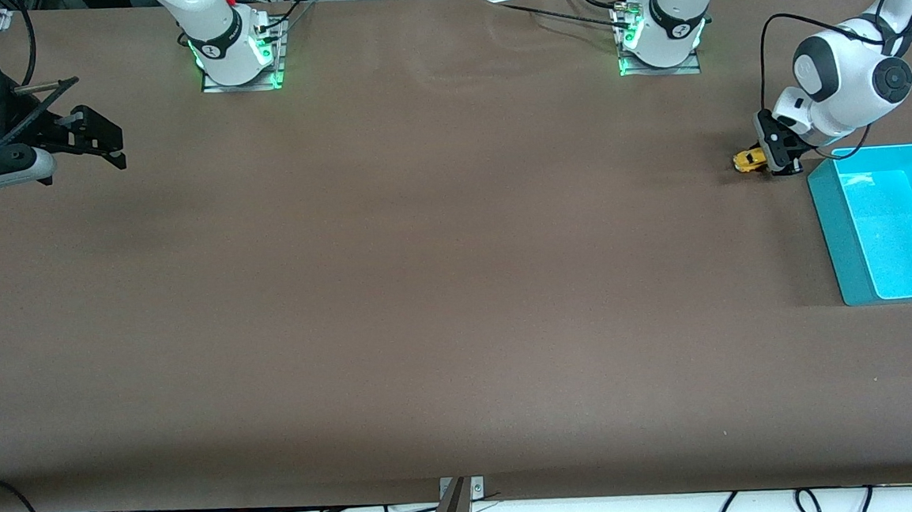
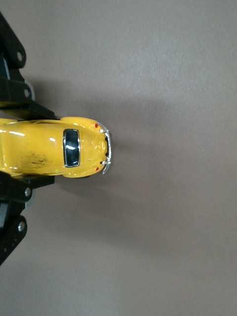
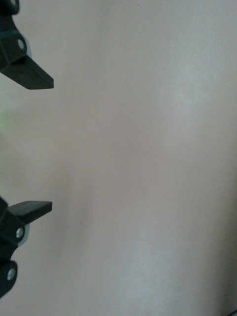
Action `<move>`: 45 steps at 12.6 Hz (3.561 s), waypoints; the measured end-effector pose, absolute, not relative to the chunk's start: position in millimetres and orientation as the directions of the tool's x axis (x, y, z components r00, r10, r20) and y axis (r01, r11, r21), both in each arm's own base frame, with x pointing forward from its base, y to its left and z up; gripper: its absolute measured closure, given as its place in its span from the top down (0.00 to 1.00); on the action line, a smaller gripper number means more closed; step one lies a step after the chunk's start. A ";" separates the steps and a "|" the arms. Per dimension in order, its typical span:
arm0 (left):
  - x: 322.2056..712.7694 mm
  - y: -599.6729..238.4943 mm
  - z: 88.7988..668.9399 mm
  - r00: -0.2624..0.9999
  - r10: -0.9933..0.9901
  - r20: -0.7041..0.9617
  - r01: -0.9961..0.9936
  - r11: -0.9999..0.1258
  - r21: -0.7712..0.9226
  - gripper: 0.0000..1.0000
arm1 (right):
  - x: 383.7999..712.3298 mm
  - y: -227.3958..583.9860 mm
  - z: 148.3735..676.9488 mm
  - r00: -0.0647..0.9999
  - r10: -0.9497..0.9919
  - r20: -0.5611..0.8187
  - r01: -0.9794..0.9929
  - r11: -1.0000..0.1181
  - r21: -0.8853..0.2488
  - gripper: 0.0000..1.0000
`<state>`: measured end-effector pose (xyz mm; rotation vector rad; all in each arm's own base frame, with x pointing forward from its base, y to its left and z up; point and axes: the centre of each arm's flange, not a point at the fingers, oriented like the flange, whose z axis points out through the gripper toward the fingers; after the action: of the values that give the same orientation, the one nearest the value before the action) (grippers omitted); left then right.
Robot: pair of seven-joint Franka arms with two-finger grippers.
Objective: Wind and store yellow beetle car
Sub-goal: 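Lift the car with the left gripper and carry it over the cyan bin, then lower the car into the bin and open the left gripper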
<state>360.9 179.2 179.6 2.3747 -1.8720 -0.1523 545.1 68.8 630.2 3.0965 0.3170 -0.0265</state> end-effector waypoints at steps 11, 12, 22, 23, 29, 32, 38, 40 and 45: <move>509.6 192.3 331.5 0.201 -0.979 0.045 -0.956 -0.186 0.226 0.47 | 545.3 69.3 630.5 0.979 0.203 -0.019 0.204 -0.979 0.027 1.00; 526.6 202.9 334.1 0.184 -0.982 0.039 -0.958 -0.170 0.231 0.47 | 545.4 69.3 630.5 0.979 0.203 -0.019 0.204 -0.979 0.027 1.00; 561.7 331.0 312.3 0.069 -0.997 -0.020 -0.976 -0.072 0.204 0.47 | 545.5 69.5 630.5 0.979 0.203 -0.019 0.204 -0.979 0.027 1.00; 559.6 341.7 307.5 0.061 -0.997 -0.045 -0.976 -0.069 0.207 0.47 | 545.5 69.5 630.5 0.979 0.203 -0.019 0.204 -0.979 0.027 1.00; 539.2 380.4 238.0 0.083 -0.996 -0.024 -0.966 -0.086 0.245 0.47 | 545.5 69.5 630.5 0.979 0.203 -0.019 0.204 -0.979 0.027 1.00; 534.8 386.7 211.1 0.074 -0.997 -0.007 -0.966 -0.074 0.248 0.50 | 545.5 69.5 630.4 0.979 0.203 -0.019 0.204 -0.979 0.027 1.00; 549.0 383.5 234.8 0.023 -1.000 -0.007 -0.975 -0.024 0.221 0.99 | 545.5 69.5 630.5 0.979 0.203 -0.019 0.204 -0.979 0.027 1.00; 558.8 373.8 264.1 0.006 -1.000 -0.013 -0.979 -0.009 0.203 1.00 | 545.5 69.5 630.4 0.979 0.203 -0.019 0.204 -0.979 0.027 1.00; 585.9 314.8 368.4 0.054 -0.998 -0.024 -0.977 -0.058 0.206 1.00 | 545.5 69.5 630.5 0.979 0.203 -0.019 0.204 -0.979 0.027 1.00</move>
<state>585.9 314.8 368.4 2.1790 -2.0582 -0.2410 545.5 69.5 630.5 3.0968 0.3182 -0.0252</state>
